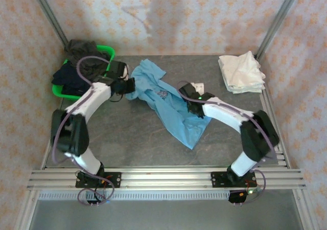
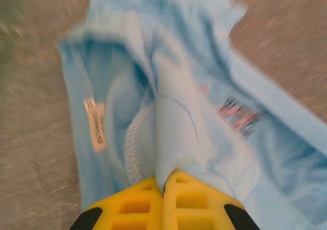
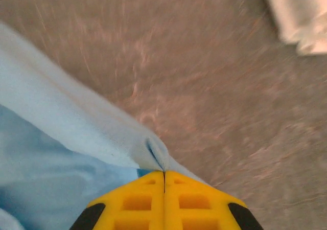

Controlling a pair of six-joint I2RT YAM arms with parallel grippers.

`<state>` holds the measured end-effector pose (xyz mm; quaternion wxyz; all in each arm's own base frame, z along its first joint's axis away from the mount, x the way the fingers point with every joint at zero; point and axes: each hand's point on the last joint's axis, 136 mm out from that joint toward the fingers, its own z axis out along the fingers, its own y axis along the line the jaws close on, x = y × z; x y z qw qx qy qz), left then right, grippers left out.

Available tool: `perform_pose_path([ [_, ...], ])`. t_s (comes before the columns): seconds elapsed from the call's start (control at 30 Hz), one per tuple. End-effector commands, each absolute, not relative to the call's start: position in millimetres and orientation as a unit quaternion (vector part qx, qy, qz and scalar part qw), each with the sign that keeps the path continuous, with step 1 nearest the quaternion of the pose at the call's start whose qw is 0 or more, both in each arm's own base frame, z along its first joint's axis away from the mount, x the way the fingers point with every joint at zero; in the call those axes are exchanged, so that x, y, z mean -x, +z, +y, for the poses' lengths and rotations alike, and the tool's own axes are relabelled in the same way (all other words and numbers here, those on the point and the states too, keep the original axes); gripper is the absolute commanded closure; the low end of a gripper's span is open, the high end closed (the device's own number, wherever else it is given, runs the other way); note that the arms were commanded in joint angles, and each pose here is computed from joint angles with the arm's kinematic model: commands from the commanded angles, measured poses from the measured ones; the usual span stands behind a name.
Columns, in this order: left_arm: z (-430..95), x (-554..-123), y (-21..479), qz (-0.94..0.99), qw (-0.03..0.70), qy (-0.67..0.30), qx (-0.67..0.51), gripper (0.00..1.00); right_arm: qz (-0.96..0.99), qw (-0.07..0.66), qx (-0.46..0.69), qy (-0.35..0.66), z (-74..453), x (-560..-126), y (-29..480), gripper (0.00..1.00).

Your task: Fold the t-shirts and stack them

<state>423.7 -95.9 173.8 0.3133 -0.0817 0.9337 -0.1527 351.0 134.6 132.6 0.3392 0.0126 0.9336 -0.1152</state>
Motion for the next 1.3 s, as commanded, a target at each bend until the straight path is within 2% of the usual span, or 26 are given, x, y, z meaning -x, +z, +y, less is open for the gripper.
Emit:
perform_pose_path([
  [0.0, -69, -400, 213, 0.921, 0.353, -0.128, 0.106, 1.0, 0.897, 0.42, -0.041, -0.127, 107, -353, 215, 1.0],
  [0.1, -45, -398, 233, 0.907, 0.388, -0.087, 0.136, 1.0, 0.884, 0.457, -0.059, -0.084, 99, -376, 243, 1.0],
  [0.17, -30, -402, 226, 0.909, 0.377, -0.072, 0.162, 1.0, 0.879, 0.46, -0.092, -0.082, 80, -410, 238, 1.0],
  [0.23, -25, -404, 207, 0.917, 0.351, -0.067, 0.178, 1.0, 0.899, 0.414, -0.12, -0.079, 62, -446, 214, 0.97],
  [0.27, -23, -402, 195, 0.922, 0.337, -0.063, 0.183, 1.0, 0.915, 0.373, -0.132, -0.085, 55, -458, 198, 0.89],
  [0.3, -26, -399, 183, 0.924, 0.328, -0.067, 0.183, 0.92, 0.927, 0.335, -0.137, -0.098, 51, -465, 184, 0.7],
  [0.33, -26, -394, 173, 0.927, 0.321, -0.067, 0.185, 0.8, 0.935, 0.311, -0.132, -0.111, 53, -468, 175, 0.62],
  [0.37, -25, -388, 162, 0.927, 0.316, -0.067, 0.19, 0.63, 0.942, 0.29, -0.124, -0.117, 57, -467, 166, 0.59],
  [0.43, -26, -375, 143, 0.93, 0.305, -0.07, 0.193, 0.48, 0.946, 0.282, -0.112, -0.118, 67, -458, 155, 0.49],
  [0.47, -25, -370, 135, 0.931, 0.3, -0.069, 0.197, 0.38, 0.945, 0.286, -0.11, -0.119, 71, -451, 153, 0.4],
  [0.5, -26, -365, 129, 0.933, 0.295, -0.071, 0.195, 0.34, 0.945, 0.285, -0.105, -0.119, 75, -440, 148, 0.37],
  [0.7, -38, -375, 122, 0.943, 0.28, -0.065, 0.166, 0.29, 0.96, 0.265, -0.085, -0.024, 119, -384, 96, 0.35],
  [0.93, -72, -418, 108, 0.963, 0.244, -0.054, 0.103, 0.29, 0.965, 0.237, -0.089, -0.064, 112, -384, 54, 0.38],
  [1.07, -69, -430, 86, 0.972, 0.214, -0.026, 0.098, 0.29, 0.968, 0.23, -0.085, -0.062, 115, -392, 39, 0.44],
  [1.17, -71, -435, 70, 0.975, 0.198, -0.022, 0.093, 0.31, 0.969, 0.223, -0.088, -0.062, 114, -396, 31, 0.54],
  [1.27, -77, -437, 54, 0.98, 0.176, -0.03, 0.085, 0.49, 0.969, 0.221, -0.093, -0.066, 110, -396, 29, 0.69],
])
